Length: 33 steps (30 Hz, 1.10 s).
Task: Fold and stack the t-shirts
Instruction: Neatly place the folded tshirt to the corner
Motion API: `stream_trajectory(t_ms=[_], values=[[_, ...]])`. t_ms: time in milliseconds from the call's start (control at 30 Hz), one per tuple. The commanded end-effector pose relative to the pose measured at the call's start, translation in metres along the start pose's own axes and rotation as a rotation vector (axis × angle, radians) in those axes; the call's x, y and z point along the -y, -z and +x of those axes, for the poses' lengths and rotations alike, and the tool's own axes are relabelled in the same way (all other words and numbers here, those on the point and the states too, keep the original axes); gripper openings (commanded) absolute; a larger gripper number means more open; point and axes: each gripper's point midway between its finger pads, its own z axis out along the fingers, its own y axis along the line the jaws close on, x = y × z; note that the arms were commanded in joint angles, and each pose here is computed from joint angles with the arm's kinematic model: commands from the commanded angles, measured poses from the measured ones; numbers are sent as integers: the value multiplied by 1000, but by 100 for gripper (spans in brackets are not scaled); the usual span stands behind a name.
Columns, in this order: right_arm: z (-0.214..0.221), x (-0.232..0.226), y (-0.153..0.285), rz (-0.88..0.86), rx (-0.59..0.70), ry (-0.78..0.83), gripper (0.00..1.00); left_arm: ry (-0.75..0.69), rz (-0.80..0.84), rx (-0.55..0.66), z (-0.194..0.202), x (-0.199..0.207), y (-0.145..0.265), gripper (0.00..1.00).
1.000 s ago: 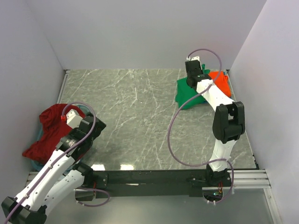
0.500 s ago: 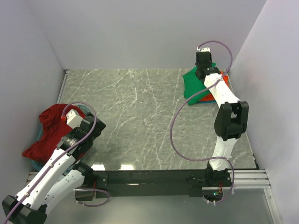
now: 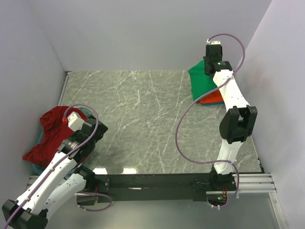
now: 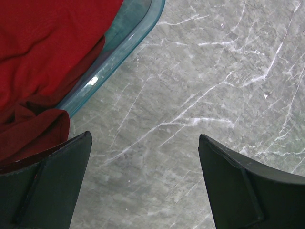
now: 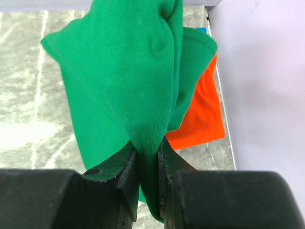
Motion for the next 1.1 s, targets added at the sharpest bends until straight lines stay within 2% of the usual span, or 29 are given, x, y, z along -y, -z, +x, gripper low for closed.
stream_trajectory(t_ms=[0, 467, 667, 867, 1067], values=[[-36, 17, 29, -14, 90, -86, 0, 21, 23, 32, -11, 8, 4, 100], [-26, 36, 3, -33, 46, -117, 0, 15, 14, 31, -10, 7, 2, 99], [-16, 59, -25, -35, 22, -123, 0, 7, 0, 33, -10, 7, 1, 99], [2, 58, -55, -94, -33, -135, 0, 8, -26, 39, -11, 4, 0, 99], [19, 66, -88, -63, -74, -161, 0, -4, -46, 35, -9, 1, -3, 100]])
